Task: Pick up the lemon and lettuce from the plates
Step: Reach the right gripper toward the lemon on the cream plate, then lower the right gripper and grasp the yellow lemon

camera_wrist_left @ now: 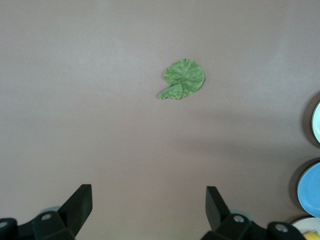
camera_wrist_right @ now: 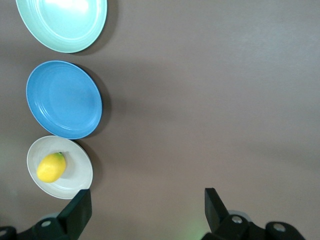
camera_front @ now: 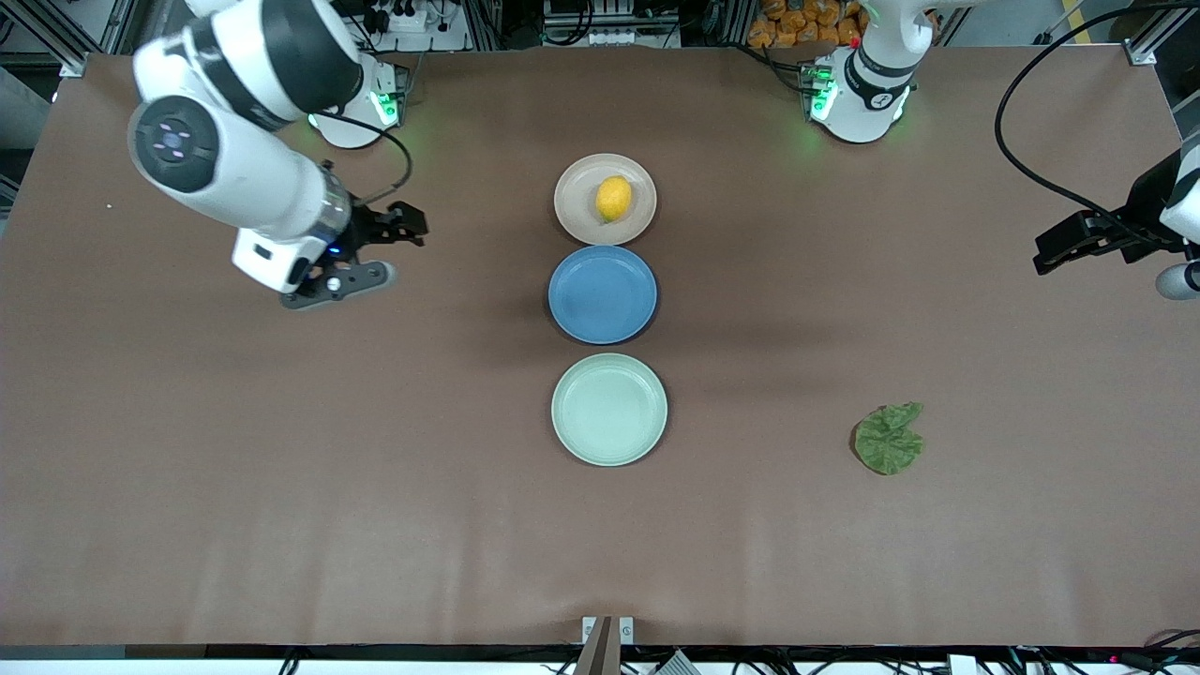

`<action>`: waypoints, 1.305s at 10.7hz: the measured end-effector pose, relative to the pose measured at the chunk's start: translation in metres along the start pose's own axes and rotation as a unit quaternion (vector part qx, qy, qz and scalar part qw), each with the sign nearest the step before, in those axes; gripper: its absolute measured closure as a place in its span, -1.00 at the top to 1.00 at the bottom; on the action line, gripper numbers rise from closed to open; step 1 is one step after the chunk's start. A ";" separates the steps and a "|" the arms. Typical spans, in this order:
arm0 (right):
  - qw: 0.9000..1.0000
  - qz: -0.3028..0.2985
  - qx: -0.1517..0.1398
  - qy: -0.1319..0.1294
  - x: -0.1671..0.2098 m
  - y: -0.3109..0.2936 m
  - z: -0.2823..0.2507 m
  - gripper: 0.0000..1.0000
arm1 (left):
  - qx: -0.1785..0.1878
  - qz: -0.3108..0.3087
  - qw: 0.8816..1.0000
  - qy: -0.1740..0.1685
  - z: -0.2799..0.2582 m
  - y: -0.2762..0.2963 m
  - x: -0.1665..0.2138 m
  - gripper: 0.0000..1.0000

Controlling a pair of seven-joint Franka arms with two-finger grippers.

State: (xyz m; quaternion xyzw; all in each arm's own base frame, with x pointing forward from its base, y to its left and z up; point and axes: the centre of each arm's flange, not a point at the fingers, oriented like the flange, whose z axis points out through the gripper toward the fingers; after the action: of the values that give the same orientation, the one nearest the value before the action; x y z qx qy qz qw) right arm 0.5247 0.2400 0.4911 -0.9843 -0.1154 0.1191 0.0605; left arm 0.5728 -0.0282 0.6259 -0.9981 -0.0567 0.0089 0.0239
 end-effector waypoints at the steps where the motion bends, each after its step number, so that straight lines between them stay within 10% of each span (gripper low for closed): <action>1: 1.000 0.007 -0.002 -0.002 0.002 -0.018 0.011 1.00 | 0.000 0.000 1.000 0.000 0.000 0.000 0.000 1.00; 10: 0.997 0.078 -0.030 0.005 -0.042 -0.279 0.203 1.00 | 0.000 0.000 1.000 -0.001 0.001 -0.001 0.000 1.00; 14: 0.990 0.138 -0.038 -0.018 -0.063 -0.304 0.272 1.00 | 0.001 0.000 1.000 -0.012 0.013 0.000 0.005 1.00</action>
State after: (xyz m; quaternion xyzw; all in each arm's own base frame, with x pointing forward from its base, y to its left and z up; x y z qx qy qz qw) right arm 0.3328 0.5435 0.2868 -0.9901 0.0155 0.1397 0.0039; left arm 0.5773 -0.0274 0.6124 -0.9978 -0.0569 0.0214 0.0247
